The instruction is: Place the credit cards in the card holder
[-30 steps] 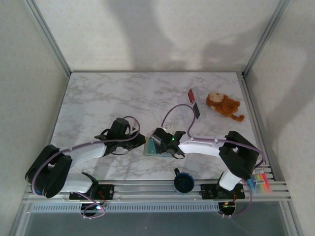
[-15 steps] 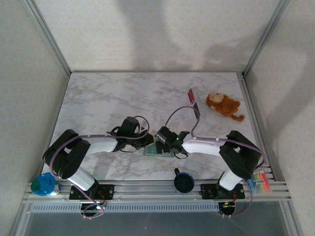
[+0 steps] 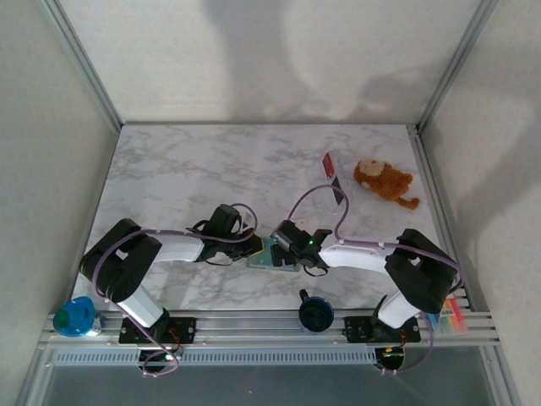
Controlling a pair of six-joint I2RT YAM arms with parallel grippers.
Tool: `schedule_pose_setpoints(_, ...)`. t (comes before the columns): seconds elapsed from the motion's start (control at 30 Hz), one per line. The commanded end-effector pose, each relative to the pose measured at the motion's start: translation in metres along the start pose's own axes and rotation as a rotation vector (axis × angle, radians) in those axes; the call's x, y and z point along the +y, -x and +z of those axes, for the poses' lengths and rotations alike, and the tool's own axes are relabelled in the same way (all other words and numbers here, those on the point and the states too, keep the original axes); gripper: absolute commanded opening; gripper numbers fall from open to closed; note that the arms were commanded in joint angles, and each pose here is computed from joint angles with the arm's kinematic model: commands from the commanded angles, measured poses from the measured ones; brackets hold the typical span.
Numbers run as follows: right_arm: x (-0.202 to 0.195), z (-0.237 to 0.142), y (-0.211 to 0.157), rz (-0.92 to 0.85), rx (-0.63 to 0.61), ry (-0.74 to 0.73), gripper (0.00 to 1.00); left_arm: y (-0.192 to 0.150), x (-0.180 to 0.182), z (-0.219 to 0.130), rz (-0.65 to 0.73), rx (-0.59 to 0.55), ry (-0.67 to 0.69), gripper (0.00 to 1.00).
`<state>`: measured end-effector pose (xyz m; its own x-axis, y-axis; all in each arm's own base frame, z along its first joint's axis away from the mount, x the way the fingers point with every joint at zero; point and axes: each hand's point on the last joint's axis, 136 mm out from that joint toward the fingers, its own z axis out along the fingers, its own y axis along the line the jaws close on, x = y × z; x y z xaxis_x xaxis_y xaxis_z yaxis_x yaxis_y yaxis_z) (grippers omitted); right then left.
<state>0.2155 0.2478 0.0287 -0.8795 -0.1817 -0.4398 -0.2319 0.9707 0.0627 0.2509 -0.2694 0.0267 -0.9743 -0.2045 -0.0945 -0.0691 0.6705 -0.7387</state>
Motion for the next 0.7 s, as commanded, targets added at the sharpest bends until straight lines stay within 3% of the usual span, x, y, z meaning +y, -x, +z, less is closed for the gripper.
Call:
schedule_pose_setpoints(0.0, -0.017, -0.003, -0.003, -0.008, -0.001, -0.058, 0.99, -0.008, 0.035, 0.004, -0.017, 0.005, 0.13, 0.0)
schedule_pose_setpoints(0.5, 0.013, -0.036, 0.025, 0.037, -0.024, 0.121, 0.99, -0.011, 0.038, 0.003, -0.04, -0.007, 0.127, 0.0)
schedule_pose_setpoints(0.67, 0.043, -0.054, 0.006, 0.088, 0.103, 0.406, 0.87, -0.014, 0.042, 0.002, -0.05, -0.004, 0.135, 0.0)
